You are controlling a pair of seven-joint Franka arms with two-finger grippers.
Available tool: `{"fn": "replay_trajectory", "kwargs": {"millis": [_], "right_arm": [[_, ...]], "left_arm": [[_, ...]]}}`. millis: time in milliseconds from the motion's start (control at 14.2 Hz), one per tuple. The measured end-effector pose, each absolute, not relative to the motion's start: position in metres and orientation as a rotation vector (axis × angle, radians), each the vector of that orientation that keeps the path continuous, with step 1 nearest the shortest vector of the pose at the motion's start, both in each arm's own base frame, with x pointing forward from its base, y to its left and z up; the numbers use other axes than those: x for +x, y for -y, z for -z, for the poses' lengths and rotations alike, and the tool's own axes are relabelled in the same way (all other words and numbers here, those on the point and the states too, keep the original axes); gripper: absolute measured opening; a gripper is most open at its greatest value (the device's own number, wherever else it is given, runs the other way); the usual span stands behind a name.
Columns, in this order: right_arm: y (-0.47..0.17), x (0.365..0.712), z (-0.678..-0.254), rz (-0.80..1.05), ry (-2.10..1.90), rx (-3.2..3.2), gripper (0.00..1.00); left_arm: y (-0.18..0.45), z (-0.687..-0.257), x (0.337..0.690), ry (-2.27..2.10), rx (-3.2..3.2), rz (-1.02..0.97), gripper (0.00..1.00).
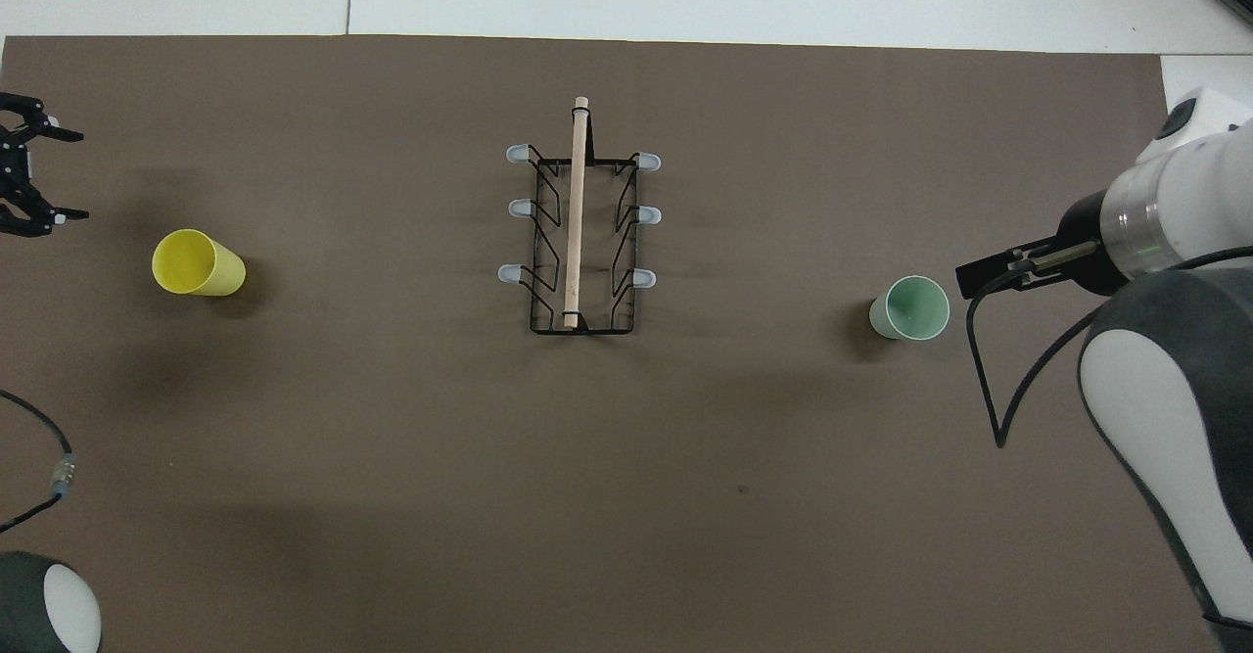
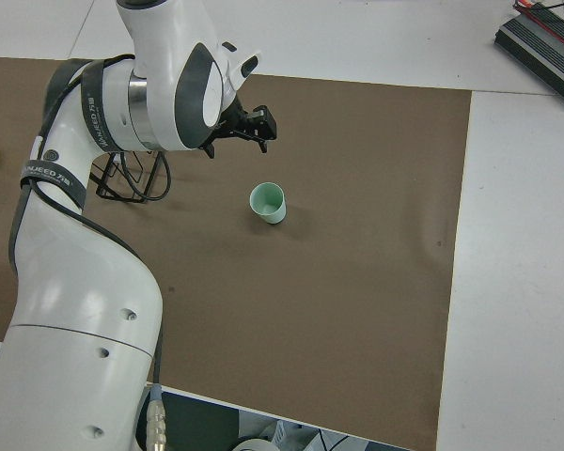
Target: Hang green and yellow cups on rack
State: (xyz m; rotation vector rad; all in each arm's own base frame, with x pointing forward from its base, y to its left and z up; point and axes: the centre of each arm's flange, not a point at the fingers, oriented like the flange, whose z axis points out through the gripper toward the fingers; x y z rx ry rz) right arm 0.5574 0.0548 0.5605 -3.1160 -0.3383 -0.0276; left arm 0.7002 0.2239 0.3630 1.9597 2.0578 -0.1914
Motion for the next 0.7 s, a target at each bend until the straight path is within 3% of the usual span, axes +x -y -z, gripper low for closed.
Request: {"fn": "replay_trajectory", "kwargs": {"millis": [704], "right_arm": [[-0.075,0.556,-0.539,0.036,0.402,-3.117,1.00]], "left_arm": [[-0.208,-0.307,0.603,-1.996,1.596,0.604,1.00]]}}
